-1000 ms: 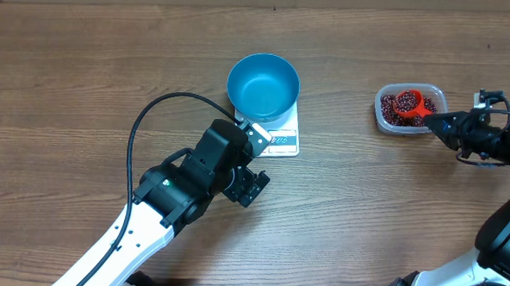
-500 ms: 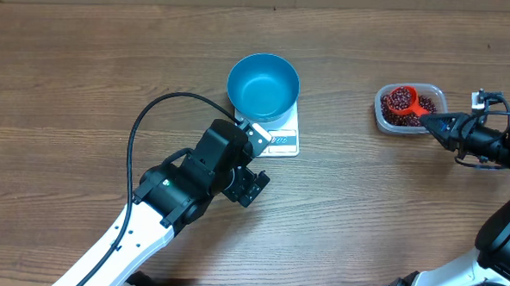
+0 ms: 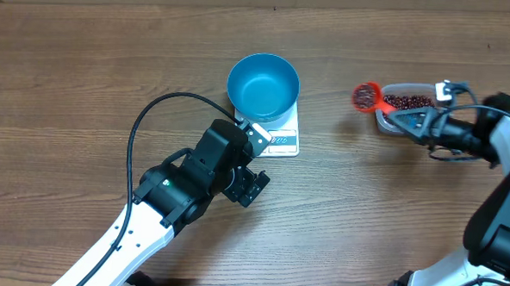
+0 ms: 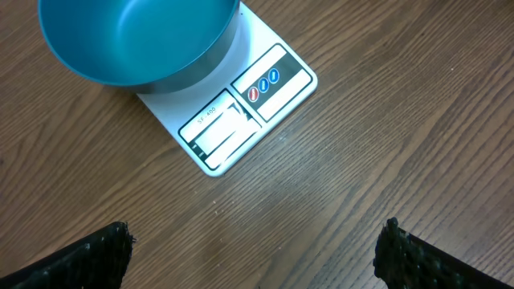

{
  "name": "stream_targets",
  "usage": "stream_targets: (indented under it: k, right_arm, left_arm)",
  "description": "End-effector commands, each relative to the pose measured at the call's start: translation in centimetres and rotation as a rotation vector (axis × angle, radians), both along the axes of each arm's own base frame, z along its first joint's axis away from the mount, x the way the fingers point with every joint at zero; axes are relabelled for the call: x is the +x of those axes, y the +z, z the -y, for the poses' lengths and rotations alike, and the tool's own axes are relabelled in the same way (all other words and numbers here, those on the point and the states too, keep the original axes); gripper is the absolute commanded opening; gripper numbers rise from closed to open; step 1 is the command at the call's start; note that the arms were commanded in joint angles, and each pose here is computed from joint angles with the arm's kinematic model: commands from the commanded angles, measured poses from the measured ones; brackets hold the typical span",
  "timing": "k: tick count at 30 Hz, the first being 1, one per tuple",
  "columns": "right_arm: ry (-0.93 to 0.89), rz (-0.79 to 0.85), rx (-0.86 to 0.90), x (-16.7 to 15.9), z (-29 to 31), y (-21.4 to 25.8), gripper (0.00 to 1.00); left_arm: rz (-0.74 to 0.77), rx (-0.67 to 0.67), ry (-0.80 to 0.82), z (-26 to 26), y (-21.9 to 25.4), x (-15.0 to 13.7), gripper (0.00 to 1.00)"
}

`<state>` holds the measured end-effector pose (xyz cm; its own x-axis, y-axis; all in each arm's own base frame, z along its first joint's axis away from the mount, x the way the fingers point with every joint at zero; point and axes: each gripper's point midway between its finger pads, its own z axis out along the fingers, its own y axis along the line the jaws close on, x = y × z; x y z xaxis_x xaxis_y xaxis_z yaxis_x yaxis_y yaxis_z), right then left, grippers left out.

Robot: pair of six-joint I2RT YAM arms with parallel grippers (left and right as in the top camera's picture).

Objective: Scoop item into bowl and weigh 150g on scale
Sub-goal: 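Carry the filled red cup left over the blue bowl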

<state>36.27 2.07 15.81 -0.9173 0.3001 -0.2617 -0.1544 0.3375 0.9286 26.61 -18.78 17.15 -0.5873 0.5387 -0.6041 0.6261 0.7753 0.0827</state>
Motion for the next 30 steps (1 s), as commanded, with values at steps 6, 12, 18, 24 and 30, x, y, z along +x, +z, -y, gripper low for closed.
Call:
stream_targets:
  k: [6, 12, 18, 24, 30]
  right_arm:
    - [0.148, 0.123, 0.138, 0.0, -5.9, 2.6, 0.04]
    - [0.225, 0.138, 0.147, -0.5, -8.7, 2.8, 0.04]
    - [0.269, 0.149, 0.154, 0.0, -10.4, 2.9, 0.04]
    - [0.308, 0.199, 0.142, 1.1, -12.0, 3.2, 0.04]
    - [0.318, 0.205, 0.071, 2.3, -13.5, 2.5, 0.04]
  left_arm:
    - [0.003, 0.016, -0.006, -0.1, -0.2, 0.1, 0.99]
    - [0.003, 0.016, -0.006, -0.1, -0.2, 0.1, 0.99]
    - [0.003, 0.016, -0.006, -0.1, -0.2, 0.1, 0.99]
    - [0.003, 0.016, -0.006, -0.1, -0.2, 0.1, 0.99]
    - [0.003, 0.016, -0.006, -0.1, -0.2, 0.1, 0.99]
